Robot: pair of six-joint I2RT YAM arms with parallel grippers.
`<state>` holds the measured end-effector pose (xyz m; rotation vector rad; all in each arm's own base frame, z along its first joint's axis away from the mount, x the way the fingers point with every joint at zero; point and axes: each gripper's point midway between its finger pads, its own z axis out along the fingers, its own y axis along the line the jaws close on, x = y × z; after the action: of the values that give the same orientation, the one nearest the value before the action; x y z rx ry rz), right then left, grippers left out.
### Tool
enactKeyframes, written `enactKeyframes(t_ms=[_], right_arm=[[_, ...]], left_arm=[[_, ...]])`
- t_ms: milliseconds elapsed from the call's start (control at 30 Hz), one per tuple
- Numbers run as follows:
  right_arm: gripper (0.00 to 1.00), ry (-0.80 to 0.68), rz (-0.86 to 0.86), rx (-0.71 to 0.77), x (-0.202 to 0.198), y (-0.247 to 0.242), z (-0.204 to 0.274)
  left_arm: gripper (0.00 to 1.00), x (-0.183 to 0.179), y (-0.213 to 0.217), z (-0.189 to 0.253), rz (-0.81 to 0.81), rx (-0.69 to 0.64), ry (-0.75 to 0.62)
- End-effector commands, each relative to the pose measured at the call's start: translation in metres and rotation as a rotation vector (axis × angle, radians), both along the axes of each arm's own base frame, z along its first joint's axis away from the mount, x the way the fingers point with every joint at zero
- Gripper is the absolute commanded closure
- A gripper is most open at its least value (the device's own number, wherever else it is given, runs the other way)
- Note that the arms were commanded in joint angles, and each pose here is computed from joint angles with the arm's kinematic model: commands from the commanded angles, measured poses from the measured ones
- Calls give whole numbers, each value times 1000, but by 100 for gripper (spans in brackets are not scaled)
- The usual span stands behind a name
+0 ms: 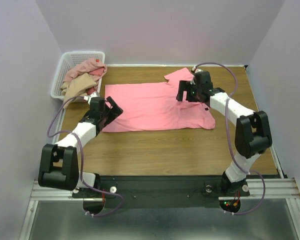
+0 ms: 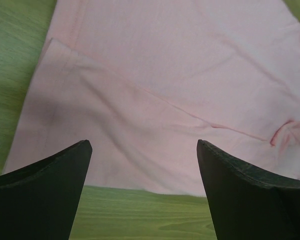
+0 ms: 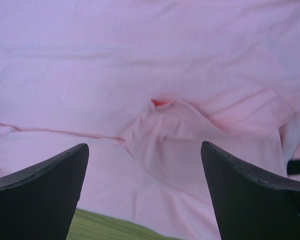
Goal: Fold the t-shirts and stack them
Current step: Fold the tshirt
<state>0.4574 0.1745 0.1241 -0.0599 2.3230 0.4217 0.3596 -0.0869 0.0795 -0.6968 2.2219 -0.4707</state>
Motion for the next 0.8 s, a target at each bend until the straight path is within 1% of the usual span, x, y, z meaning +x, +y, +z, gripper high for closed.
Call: enactKeyframes(t_ms=[0, 33, 67, 100, 133, 167, 233, 267, 333, 400, 500, 533, 600, 633, 667, 700, 733, 767], right_arm=[[0, 30, -126, -9, -29, -23, -4], [0, 56, -154, -35, -40, -31, -17], [0, 48, -170, -37, -39, -34, -14], [0, 69, -195, -58, -47, -41, -24], [0, 81, -209, -69, -51, -45, -29], [0, 90, -223, -75, -53, -48, -33], [0, 115, -256, -85, -55, -57, -42], [0, 134, -264, -90, -55, -60, -50], [0, 147, -282, -98, -50, -68, -57], [0, 183, -284, -122, -52, -72, -73], [0, 224, -307, -129, -66, -77, -87], [0, 266, -332, -126, -83, -80, -99], [0, 269, -371, -105, -100, -85, -96], [0, 276, -382, -102, -109, -87, -97], [0, 313, -394, -113, -131, -92, -108], [0, 317, -414, -118, -140, -97, -110], [0, 295, -438, -90, -146, -98, -101], [0, 313, -450, -90, -157, -101, -105]], left_arm=[[1, 10, 3, 43, 2, 19, -107], [1, 12, 2, 43, -4, 17, -108], [1, 14, 0, 43, -11, 19, -110], [1, 19, -3, 41, -24, 17, -107], [1, 21, -5, 45, -36, 11, -121], [1, 24, -7, 38, -46, 9, -108], [1, 32, -13, 39, -75, -3, -122], [1, 34, -14, 28, -80, -1, -99], [1, 39, -17, 22, -92, -5, -93], [1, 40, -20, 3, -105, -12, -56], [1, 29, -24, -27, -117, -31, 12], [1, 27, -25, -30, -120, -40, 15], [1, 11, -25, -44, -120, -51, 53], [1, 6, -24, -47, -114, -53, 52], [1, 0, -23, -43, -109, -59, 43], [1, -14, -23, -52, -119, -61, 68], [1, -20, -24, -51, -113, -74, 67], [1, -24, -25, -42, -110, -79, 42]])
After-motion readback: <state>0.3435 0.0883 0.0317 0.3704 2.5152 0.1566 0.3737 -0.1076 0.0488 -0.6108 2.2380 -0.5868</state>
